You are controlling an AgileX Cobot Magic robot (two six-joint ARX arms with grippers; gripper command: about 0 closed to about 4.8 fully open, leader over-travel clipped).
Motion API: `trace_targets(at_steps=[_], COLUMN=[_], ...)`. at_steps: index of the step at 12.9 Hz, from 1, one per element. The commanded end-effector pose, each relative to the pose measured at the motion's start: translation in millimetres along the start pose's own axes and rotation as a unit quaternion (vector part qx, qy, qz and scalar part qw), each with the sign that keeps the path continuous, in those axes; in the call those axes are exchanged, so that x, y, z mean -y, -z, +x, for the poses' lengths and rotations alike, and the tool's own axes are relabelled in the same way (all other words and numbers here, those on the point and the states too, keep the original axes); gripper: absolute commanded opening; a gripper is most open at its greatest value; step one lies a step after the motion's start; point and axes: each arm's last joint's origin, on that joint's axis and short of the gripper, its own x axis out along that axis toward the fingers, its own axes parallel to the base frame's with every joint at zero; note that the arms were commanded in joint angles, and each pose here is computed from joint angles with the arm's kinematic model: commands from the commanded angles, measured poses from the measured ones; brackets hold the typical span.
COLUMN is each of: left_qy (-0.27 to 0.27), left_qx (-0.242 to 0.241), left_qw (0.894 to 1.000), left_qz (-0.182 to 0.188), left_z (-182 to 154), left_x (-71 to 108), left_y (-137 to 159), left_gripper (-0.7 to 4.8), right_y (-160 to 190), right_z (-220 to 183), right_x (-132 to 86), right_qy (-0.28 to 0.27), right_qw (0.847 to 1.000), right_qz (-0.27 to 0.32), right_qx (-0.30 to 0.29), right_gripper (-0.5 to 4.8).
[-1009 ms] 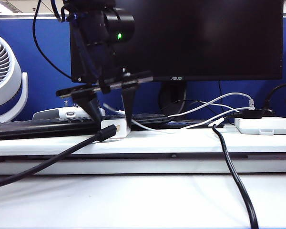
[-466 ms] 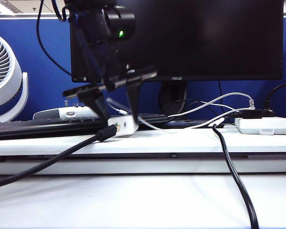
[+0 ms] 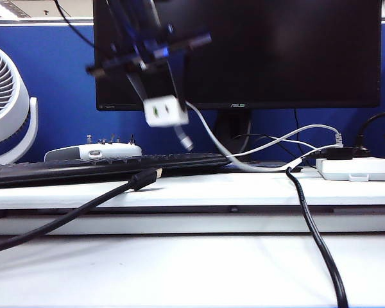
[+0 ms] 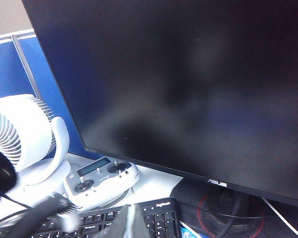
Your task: Pick up the Type-C charging cable and the charging base, insert one end of the Type-C charger into the corresponding slot on the base, and finally place the plugged-in charger back on the table.
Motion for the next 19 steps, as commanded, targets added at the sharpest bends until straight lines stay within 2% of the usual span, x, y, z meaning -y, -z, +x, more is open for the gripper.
trace_targets(at_steps=[1,5,7,10,12,14,16,17,18,19], left_qy=[-0.001,0.054,0.08,0.131,0.165,0.23,0.268,0.299,0.317,0.356], left_qx=[-0.016,-0.033,-0.013,0.023,0.046,0.102,0.142,0.171,0.183,0.201], left_qw=[1.0,0.998,0.996,0.988,0.981,0.963,0.949,0.937,0.929,0.911], left_qz=[0.005,0.019,0.026,0.083,0.094,0.1,0.083,0.056,0.06,0.055], left_z=[-22.5,-50.0,-65.6,-89.5,-101.9,-128.6,-146.6,-162.2,-168.2,-177.7], left_x=[1.4,8.1,12.0,18.7,22.9,31.3,35.8,36.4,36.3,39.0], left_y=[2.2,1.6,-1.4,-6.1,-9.3,-16.6,-21.9,-26.2,-28.2,-31.9], left_gripper=[2.1,2.1,2.1,2.09,2.09,1.71,1.7,1.7,1.7,1.7], right_y=[-4.8,-4.5,-3.8,-0.8,1.3,3.9,4.4,4.2,4.1,4.2], right_z=[-1.4,-1.5,-1.5,-1.2,-1.4,-1.5,-1.6,-1.6,-1.5,-1.6], right_x=[-1.5,-1.6,-1.4,-2.5,-2.4,-2.5,-2.6,-2.7,-2.7,-2.8], right_qy=[-0.004,-0.006,-0.005,-0.031,-0.034,-0.041,-0.042,-0.044,-0.044,-0.045], right_qw=[1.0,1.0,1.0,0.999,0.999,0.998,0.998,0.998,0.998,0.998], right_qz=[-0.002,-0.001,0.0,0.004,0.007,0.012,0.013,0.013,0.012,0.013], right_qx=[0.013,0.01,0.007,-0.011,-0.022,-0.037,-0.039,-0.038,-0.038,-0.038], right_gripper=[-0.01,-0.01,-0.01,-0.01,-0.01,-0.01,-0.01,-0.01,-0.01,-0.01])
